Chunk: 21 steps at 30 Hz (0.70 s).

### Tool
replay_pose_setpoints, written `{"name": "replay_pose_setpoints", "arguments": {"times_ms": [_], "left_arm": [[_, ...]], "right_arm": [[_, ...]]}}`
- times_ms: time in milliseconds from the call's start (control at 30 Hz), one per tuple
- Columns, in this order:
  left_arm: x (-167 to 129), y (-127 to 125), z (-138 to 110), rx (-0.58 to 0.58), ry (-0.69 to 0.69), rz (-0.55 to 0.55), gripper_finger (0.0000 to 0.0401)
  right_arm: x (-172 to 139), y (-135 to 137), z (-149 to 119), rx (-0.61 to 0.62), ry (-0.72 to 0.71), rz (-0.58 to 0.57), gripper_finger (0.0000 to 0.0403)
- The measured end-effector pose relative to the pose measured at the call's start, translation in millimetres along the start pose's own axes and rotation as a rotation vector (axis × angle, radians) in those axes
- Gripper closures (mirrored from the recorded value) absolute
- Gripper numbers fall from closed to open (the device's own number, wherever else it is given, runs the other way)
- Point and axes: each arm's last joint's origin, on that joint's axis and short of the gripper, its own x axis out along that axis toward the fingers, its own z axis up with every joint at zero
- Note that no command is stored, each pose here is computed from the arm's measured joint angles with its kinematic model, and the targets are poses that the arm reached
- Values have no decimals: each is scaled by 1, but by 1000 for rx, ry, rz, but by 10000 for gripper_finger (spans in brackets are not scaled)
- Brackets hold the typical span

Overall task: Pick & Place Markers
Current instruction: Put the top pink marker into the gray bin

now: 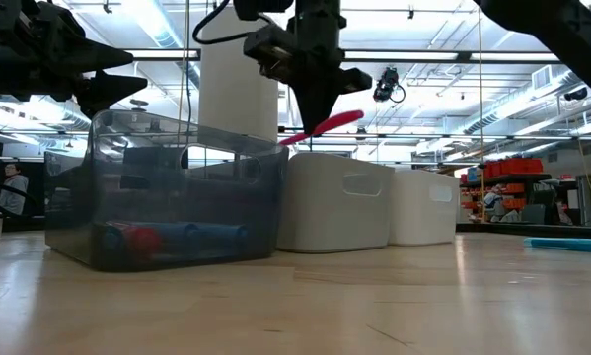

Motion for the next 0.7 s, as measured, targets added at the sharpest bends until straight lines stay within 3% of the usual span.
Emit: {"name": "replay_pose_setpoints", "arguments": {"times_ms": [267, 700], "left_arm": [[0, 0, 0, 0, 0, 0, 167], [0, 0, 0, 0, 0, 0, 167]], "right_arm": [[14, 3, 1, -18, -17, -34, 390], [67, 10, -5, -48, -3, -47, 390]]}}
